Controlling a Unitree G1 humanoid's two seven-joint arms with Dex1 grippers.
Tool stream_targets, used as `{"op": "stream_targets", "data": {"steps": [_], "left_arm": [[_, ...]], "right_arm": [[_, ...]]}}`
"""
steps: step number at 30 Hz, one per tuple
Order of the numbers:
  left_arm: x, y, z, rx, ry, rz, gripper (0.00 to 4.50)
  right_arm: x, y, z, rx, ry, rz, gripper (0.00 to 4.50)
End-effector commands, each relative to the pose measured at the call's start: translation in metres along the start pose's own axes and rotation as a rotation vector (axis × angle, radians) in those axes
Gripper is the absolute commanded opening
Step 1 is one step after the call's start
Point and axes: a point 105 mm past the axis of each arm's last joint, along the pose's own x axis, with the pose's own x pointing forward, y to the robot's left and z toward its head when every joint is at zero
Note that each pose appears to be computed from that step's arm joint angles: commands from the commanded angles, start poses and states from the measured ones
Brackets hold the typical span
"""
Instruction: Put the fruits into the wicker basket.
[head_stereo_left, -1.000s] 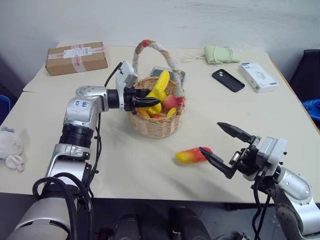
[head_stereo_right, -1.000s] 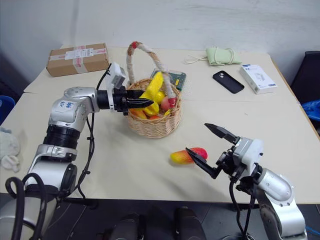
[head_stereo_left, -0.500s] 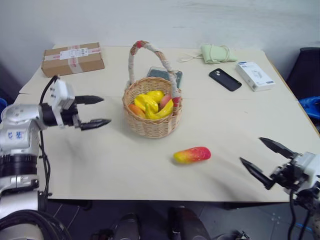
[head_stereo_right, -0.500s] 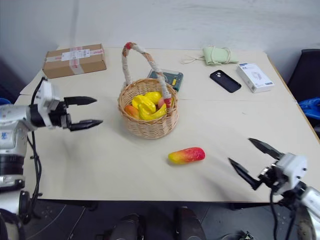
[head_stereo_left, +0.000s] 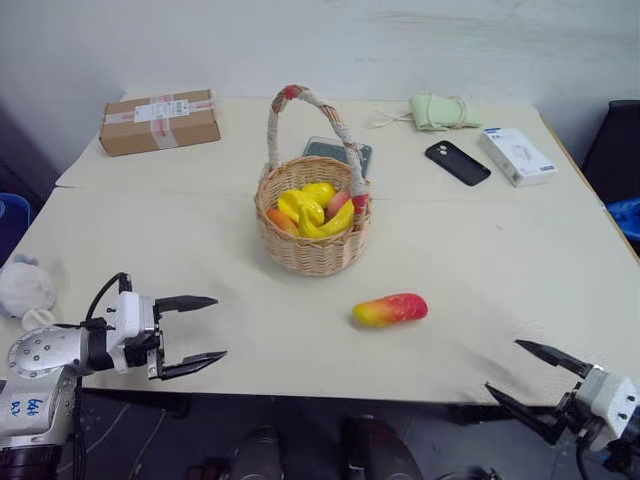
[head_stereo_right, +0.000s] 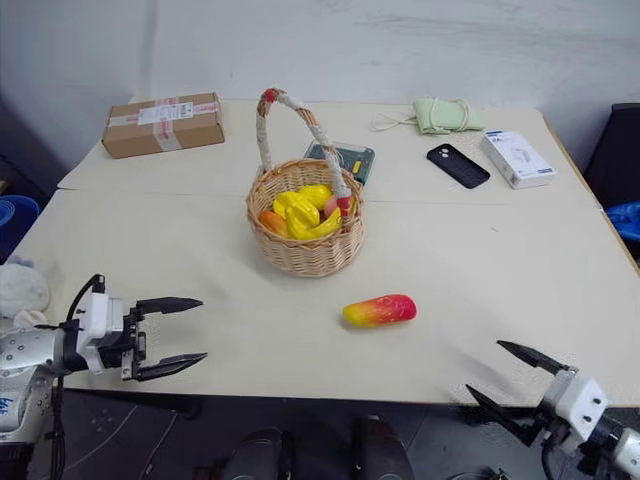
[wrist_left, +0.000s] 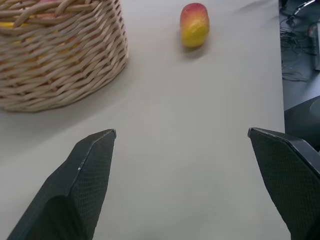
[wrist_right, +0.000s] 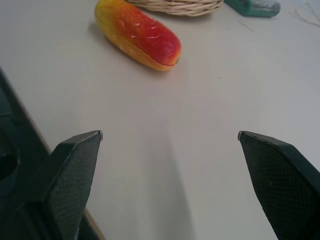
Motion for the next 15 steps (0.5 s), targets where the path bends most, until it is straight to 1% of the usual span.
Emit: {"op": "stream_targets", "data": {"steps": [1,3,6,8,10,12,14,15], "left_arm": [[0.009,-0.003,0.016,0.046,-0.038,-0.054,4.46],[0.012,0.0,0.016,0.006,-0.04,-0.047,4.46],[0.018,-0.001,0.012,-0.016,-0.032,-0.071,4.46],[0.021,-0.002,0.011,-0.015,-0.029,-0.082,4.46],[0.025,0.0,0.013,-0.006,-0.031,-0.083,4.46],[0.027,-0.001,0.021,-0.039,-0.047,-0.092,4.46],[0.03,-0.006,0.033,-0.08,-0.066,-0.134,4.46],[0.032,-0.009,0.035,-0.071,-0.058,-0.153,4.46]], "right_arm": [[0.026,-0.002,0.038,-0.046,-0.073,0.162,4.5],[0.047,-0.004,0.054,-0.037,-0.073,0.247,4.5],[0.083,-0.013,0.064,-0.062,-0.011,0.329,4.5],[0.103,-0.014,0.065,-0.076,0.068,0.402,4.5],[0.12,-0.014,0.07,-0.057,0.081,0.435,4.5],[0.135,-0.016,0.069,-0.055,0.113,0.446,4.5],[0.141,-0.017,0.062,-0.042,0.178,0.487,4.5],[0.143,-0.017,0.059,-0.042,0.207,0.505,4.5]]}}
